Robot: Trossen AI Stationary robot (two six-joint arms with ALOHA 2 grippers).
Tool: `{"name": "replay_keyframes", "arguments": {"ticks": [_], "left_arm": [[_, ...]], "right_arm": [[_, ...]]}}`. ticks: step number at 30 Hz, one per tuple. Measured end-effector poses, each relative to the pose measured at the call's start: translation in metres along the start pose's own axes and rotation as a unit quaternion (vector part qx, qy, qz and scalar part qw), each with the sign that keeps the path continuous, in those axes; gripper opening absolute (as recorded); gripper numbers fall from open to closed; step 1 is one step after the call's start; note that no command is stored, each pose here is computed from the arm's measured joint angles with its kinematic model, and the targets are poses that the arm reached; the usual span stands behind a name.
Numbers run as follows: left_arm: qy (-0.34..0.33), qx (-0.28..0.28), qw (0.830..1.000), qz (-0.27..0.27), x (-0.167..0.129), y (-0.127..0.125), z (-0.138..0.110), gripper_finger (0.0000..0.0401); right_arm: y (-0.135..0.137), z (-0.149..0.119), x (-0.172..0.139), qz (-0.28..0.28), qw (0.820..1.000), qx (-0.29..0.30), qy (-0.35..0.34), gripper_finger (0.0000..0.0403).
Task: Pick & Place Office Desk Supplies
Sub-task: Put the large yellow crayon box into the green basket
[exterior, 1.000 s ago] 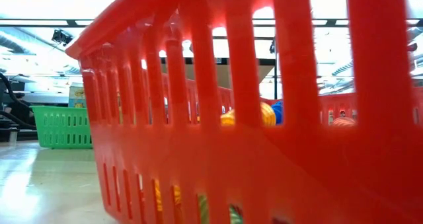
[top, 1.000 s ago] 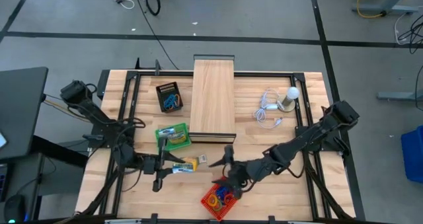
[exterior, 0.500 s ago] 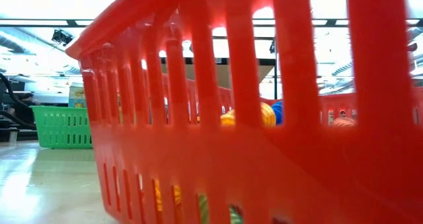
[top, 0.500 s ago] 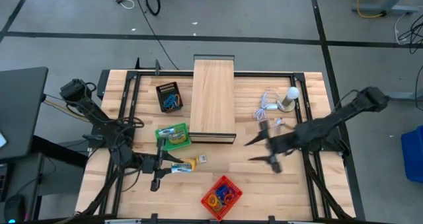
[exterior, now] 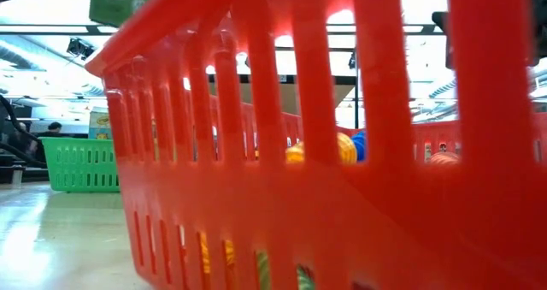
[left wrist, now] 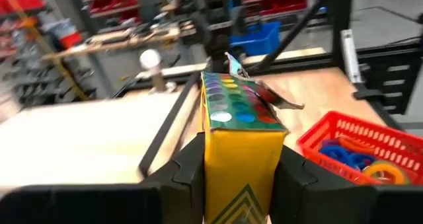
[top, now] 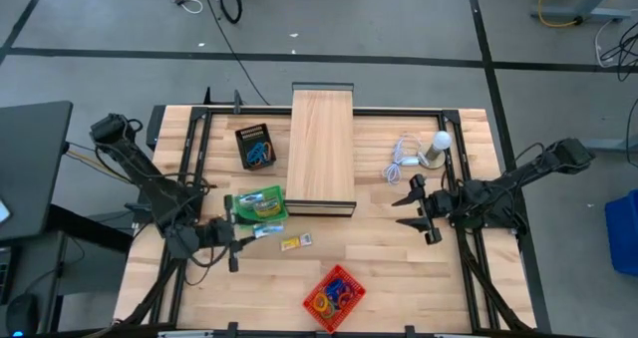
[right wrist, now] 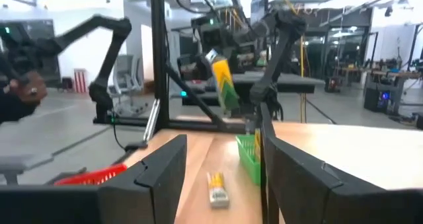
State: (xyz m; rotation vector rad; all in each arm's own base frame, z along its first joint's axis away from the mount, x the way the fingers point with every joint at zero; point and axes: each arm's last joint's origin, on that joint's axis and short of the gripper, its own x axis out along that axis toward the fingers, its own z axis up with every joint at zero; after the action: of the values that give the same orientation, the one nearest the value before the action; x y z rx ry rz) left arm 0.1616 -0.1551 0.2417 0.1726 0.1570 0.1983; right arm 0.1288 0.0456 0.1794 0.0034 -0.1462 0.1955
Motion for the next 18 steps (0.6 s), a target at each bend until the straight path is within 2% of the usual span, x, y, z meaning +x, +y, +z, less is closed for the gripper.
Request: {"name": "replay_keyframes", "arguments": {"ticks": [4, 10, 18], "left_arm": [[0.013, -0.034, 0.999, 0.033, -0.013, 0.004, -0.007, 0.0112], [0.036, -0.099, 0.992, 0.070, -0.030, 0.009, -0.032, 0.0112], [-0.005, -0.142, 0.983, 0.115, -0.044, 0.015, -0.060, 0.0112]], "right_arm": [[0.000, 0.000, 0.000, 0.000, 1.000, -0.001, -0.002, 0.0210], [0.000, -0.001, 0.000, 0.000, 1.000, -0.003, 0.003, 0.0211], [0.000, -0.001, 0.000, 0.000, 1.000, -0.003, 0.004, 0.0210]]}}
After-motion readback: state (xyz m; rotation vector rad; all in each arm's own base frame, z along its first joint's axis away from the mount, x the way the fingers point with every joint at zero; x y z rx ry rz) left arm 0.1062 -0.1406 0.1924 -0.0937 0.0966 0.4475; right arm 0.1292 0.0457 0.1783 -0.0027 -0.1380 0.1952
